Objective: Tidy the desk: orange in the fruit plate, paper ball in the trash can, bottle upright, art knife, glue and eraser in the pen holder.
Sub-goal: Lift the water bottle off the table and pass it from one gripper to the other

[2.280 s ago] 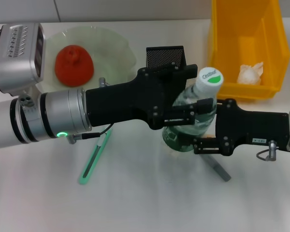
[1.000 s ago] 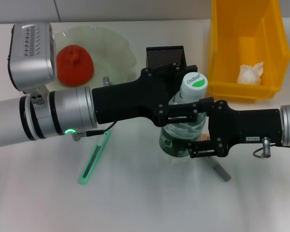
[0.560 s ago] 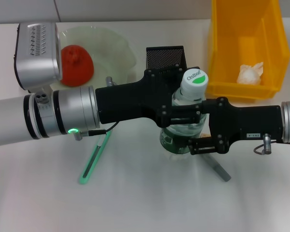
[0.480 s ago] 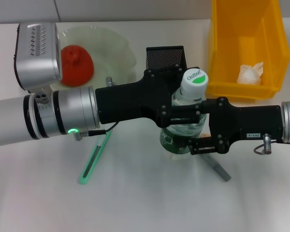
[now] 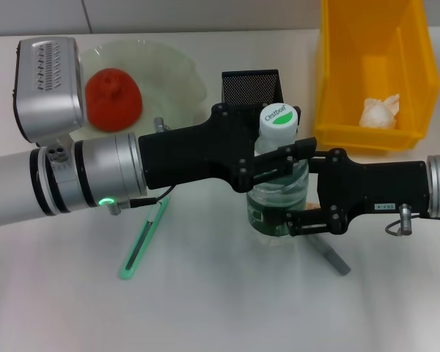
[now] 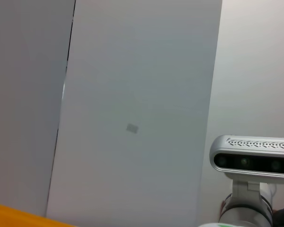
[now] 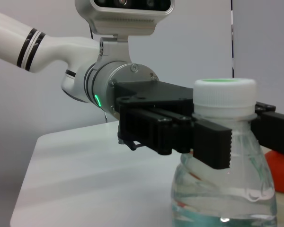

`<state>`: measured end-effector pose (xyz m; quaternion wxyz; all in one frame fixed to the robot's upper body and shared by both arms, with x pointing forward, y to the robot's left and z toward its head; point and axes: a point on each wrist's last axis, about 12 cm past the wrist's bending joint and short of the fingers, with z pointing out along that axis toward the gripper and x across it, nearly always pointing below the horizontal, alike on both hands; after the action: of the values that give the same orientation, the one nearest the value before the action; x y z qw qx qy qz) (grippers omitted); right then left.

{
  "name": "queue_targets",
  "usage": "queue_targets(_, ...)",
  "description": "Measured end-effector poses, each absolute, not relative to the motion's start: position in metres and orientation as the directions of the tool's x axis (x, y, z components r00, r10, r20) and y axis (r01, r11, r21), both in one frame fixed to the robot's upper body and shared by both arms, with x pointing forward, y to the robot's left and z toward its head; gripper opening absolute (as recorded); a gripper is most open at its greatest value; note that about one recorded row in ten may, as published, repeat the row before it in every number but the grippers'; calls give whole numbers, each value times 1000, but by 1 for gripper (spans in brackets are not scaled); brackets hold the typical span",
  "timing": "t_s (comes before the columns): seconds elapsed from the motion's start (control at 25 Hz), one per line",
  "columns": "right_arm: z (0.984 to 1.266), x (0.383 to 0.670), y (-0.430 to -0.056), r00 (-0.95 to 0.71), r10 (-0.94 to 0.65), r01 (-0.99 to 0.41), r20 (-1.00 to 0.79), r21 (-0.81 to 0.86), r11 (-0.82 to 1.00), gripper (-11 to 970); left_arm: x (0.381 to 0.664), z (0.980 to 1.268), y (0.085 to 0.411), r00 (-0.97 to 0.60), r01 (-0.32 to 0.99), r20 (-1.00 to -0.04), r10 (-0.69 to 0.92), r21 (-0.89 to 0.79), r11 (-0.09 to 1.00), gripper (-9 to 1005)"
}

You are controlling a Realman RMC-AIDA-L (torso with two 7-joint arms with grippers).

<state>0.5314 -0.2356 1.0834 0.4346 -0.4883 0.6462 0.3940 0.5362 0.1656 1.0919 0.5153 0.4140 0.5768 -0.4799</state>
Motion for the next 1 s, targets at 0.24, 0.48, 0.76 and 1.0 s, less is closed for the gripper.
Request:
queue_targets(0.24,1083,530,-236,-149,-287,-973,-946,88,214,750,536,1092,165,-125,973,-992,-16,-126,193,457)
queue_targets(0.48,1082,530,-236,-152,-286,-972,-946,91,215,750,535,1091,166,-126,973,-992,-16,-126,192,439)
queue_targets(0.76,1081,531,-235,-145,-283,-971,-948,81,226,750,534,1091,167,-129,972,-992,-19,-130,196,440)
queue_targets(1.0,1081,532,-234,-145,-281,-970,-949,81,227,749,533,1091,168,-126,973,-992,-23,-128,191,439)
